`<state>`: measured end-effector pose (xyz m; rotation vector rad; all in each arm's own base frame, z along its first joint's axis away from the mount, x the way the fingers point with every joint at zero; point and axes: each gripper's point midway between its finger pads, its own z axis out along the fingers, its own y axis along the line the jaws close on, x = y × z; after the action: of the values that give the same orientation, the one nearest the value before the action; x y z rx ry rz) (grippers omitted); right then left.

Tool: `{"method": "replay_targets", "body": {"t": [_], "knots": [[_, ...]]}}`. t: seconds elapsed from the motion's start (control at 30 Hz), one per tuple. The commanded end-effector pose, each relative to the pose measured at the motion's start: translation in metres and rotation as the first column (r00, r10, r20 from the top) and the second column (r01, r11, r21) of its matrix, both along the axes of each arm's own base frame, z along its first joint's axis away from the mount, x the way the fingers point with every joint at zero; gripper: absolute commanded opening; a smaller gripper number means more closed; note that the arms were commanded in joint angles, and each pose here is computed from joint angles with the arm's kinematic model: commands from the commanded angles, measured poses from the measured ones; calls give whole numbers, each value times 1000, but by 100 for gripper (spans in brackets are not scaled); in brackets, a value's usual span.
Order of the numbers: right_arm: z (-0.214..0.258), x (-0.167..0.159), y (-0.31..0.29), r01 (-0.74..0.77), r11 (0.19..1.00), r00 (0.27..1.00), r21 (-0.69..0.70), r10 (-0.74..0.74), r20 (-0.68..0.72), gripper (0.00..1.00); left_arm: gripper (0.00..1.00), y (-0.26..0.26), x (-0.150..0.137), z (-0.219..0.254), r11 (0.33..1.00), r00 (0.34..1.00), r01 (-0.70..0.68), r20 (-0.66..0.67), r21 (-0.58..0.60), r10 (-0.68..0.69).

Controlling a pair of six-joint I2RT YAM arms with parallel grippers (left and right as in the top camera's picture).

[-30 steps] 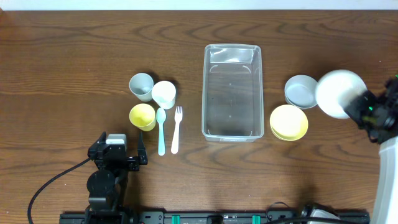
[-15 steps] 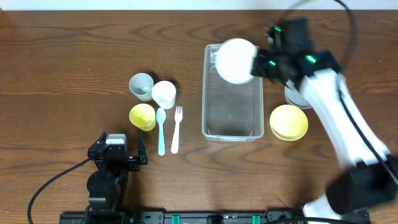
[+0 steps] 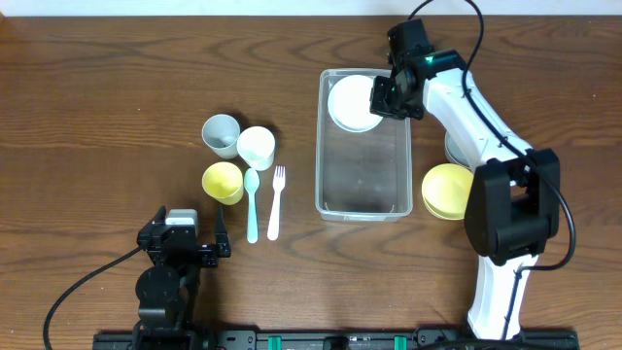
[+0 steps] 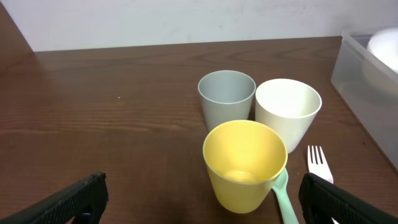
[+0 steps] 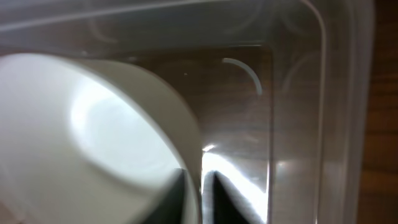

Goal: Pack container
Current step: 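Carry the white bowl into the container and release it, then move the right gripper to the grey bowl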

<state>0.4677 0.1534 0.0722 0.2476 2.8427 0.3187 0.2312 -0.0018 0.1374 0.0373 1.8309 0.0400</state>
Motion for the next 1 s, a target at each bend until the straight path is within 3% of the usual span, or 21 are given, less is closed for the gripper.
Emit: {"method": "replay_targets", "body": {"t": [0.0,0.27,0.4,0.53,0.7,0.97], "knots": [[7,12,-5,19,999,999,-29,-17,43,48,98,0,0,-12,1000,1000,0,-24,-9,-1],[98,8,11,-109,990,978,87,92,186,53,98,0,0,-12,1000,1000,1,-24,-9,-1],[154,-18,-26,-63,997,971,47,50,232,54,98,0,0,-12,1000,1000,0,-24,-9,-1],[180,-58,-97,95,991,978,-95,-75,195,56,98,0,0,-12,1000,1000,0,-24,-9,-1],[162,-89,-156,212,957,977,-196,-200,78,61,98,0,0,-12,1000,1000,0,-24,-9,-1],[69,-88,-221,361,909,929,-207,-369,1,60,98,0,0,-12,1000,1000,0,-24,-9,-1]]}}
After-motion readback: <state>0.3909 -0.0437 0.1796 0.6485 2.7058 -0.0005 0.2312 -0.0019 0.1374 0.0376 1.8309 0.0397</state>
